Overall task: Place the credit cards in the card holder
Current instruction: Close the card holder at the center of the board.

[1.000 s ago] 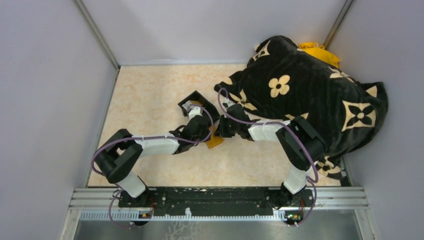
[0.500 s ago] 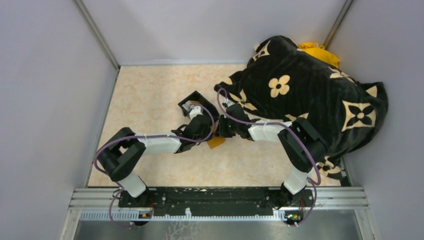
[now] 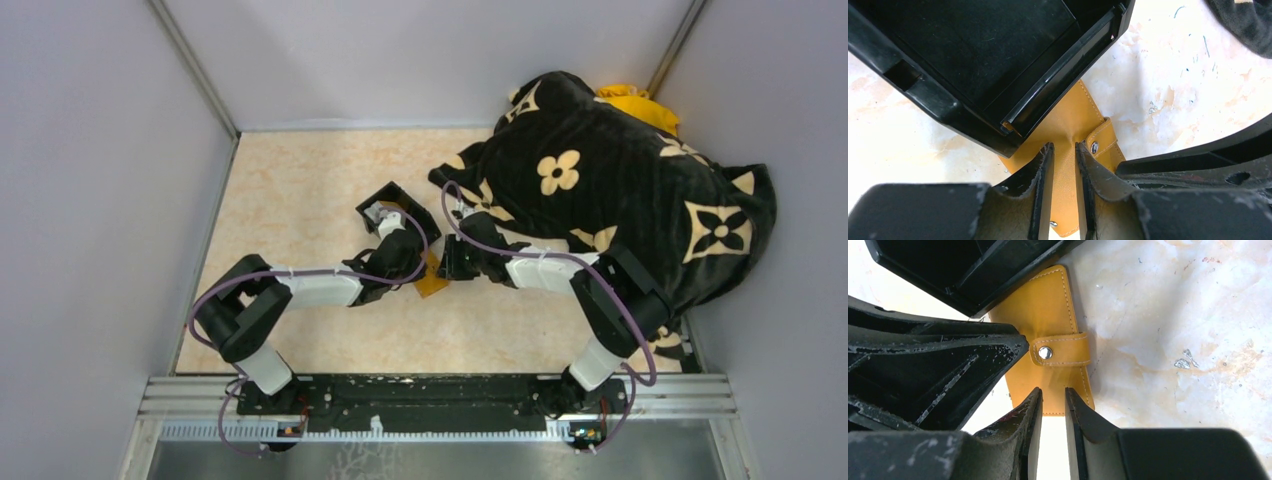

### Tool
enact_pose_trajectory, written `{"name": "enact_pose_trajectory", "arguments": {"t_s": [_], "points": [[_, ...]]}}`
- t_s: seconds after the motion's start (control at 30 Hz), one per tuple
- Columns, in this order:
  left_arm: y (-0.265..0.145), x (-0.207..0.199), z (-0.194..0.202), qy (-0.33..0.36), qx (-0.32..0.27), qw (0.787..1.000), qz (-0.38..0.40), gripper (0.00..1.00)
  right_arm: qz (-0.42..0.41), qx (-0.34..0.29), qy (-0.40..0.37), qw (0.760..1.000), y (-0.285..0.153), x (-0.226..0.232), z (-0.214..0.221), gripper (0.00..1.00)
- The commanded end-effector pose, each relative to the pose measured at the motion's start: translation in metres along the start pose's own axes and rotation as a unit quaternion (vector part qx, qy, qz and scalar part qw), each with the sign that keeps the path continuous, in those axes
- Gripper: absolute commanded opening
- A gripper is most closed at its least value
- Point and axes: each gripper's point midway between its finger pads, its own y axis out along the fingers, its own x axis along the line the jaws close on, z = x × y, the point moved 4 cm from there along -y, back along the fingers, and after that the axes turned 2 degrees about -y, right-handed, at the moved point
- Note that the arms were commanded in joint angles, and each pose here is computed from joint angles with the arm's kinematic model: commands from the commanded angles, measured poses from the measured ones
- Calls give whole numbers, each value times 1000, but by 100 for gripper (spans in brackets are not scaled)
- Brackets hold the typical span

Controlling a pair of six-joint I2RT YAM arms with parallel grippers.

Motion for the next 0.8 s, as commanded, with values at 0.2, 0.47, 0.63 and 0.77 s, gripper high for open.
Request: {"name": "enact_pose_trajectory", "arguments": {"t_s": [0.2, 0.47, 0.63, 0.77], "points": [[-1, 38, 30, 26, 54, 996, -63, 29, -5, -69, -16, 997, -24, 8, -23, 25], [-4, 44, 34, 28, 59, 995, -70, 29, 7, -94, -10, 996, -14, -1, -39, 35], [-4, 51, 40, 28, 68, 994, -81, 29, -6, -87, 0, 996, 3, -9, -41, 38], [-4, 57, 46, 26, 78, 993, -87, 29, -21, -79, 16, 997, 19, -17, -36, 39]]}}
